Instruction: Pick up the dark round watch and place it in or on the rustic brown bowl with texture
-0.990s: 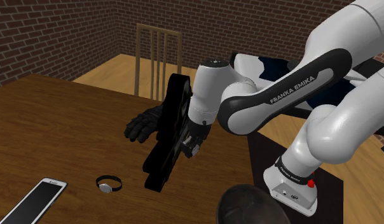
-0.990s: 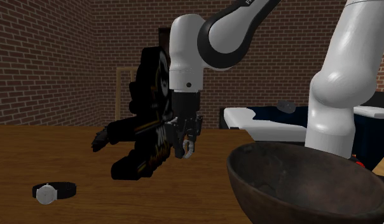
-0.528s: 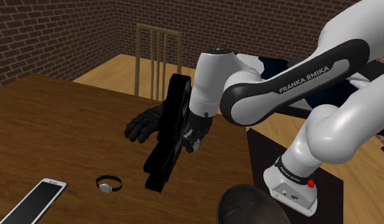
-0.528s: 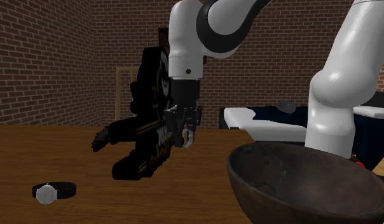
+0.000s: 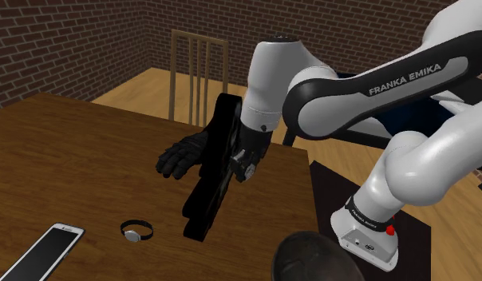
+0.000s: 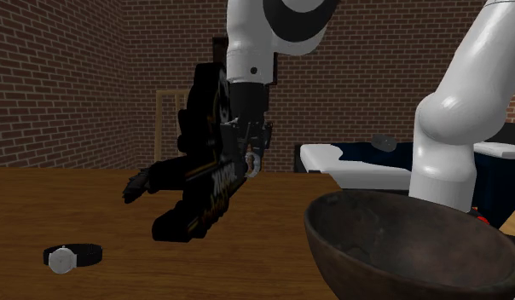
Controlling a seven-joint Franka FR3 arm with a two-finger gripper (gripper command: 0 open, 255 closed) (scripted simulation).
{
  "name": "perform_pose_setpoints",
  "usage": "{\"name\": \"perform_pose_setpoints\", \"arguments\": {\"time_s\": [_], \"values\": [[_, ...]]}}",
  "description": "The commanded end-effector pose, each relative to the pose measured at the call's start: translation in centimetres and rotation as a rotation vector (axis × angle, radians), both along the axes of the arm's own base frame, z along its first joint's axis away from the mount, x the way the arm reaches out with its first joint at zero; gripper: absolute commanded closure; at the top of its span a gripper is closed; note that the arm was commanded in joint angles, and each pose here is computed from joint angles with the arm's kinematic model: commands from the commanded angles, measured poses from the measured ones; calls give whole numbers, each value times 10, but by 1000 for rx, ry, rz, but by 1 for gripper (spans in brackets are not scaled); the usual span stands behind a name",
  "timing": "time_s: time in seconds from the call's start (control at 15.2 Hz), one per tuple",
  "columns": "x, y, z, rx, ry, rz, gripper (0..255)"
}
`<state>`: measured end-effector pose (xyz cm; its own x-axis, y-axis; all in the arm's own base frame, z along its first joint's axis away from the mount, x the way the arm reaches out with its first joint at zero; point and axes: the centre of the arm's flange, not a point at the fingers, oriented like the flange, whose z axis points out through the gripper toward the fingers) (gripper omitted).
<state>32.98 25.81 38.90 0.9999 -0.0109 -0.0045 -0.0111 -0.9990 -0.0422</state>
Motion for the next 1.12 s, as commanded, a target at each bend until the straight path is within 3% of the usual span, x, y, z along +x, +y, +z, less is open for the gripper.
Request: {"name": "perform_pose_setpoints", "arguments": {"time_s": [0.0, 1.06], "values": [[1, 1, 11, 0, 0, 0, 255], [1, 1, 95, 0, 0, 0, 255]]}}
